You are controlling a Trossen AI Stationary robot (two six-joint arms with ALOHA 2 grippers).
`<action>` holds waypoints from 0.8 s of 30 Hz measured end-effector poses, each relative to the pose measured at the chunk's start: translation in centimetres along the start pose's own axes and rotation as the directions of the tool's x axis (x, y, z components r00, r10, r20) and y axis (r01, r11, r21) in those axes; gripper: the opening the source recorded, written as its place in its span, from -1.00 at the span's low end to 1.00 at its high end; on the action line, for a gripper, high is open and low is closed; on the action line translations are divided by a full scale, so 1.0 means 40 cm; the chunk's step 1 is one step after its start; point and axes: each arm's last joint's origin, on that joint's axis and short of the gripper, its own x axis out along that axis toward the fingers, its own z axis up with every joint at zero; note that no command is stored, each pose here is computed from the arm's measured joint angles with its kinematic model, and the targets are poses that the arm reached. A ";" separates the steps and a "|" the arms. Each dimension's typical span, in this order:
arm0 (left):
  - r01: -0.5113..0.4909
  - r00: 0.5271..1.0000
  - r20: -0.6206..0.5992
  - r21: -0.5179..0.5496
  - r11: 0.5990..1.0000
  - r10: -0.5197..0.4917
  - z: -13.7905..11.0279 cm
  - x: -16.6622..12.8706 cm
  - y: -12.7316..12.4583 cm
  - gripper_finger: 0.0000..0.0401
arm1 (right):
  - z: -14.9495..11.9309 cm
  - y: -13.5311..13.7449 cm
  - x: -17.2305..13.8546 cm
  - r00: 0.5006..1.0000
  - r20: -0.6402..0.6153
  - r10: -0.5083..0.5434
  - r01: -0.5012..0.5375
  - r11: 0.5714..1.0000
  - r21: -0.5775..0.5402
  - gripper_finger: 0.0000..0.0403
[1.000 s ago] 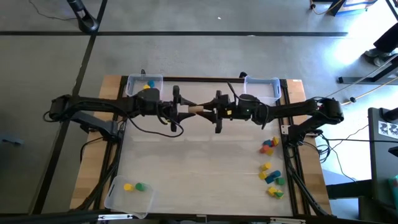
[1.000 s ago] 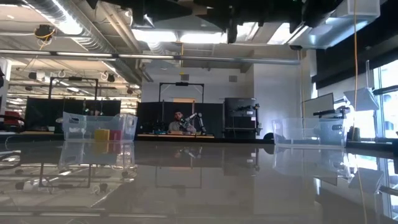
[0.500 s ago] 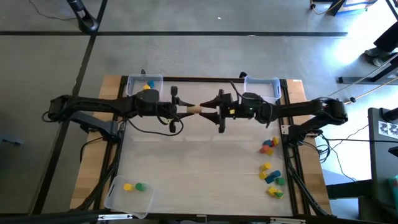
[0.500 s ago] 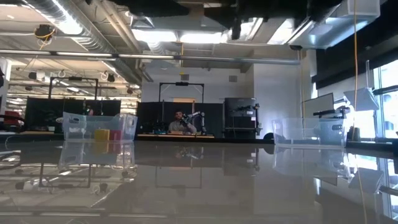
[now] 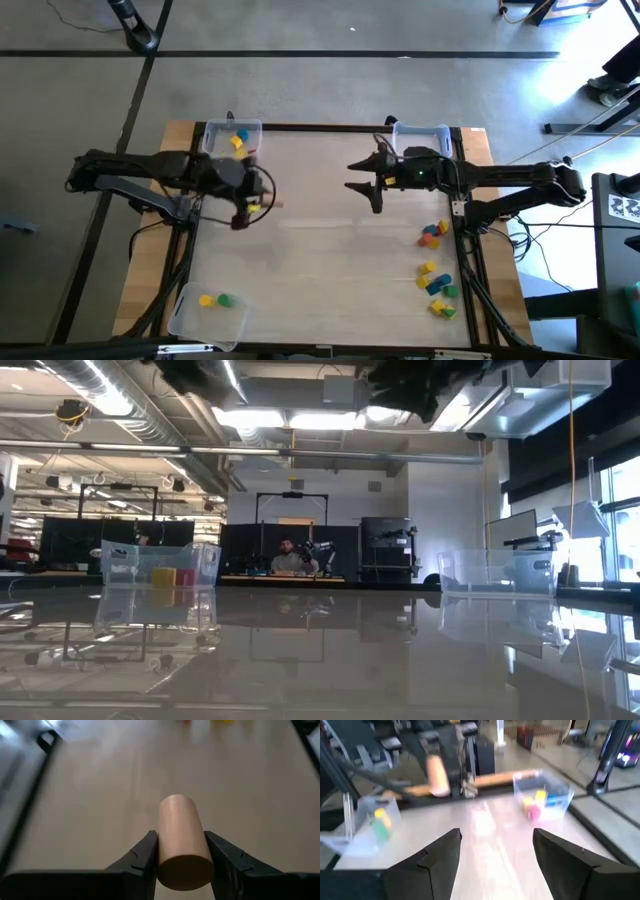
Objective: Sort blocks by size
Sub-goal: Put the right brown cylinder block into the bottom transparent bin
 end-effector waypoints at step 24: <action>0.192 0.862 -0.397 -0.319 0.928 -0.315 -0.174 -0.047 -0.423 -0.42 | -0.048 -0.016 0.028 0.974 -0.134 -0.185 0.208 0.960 0.188 0.23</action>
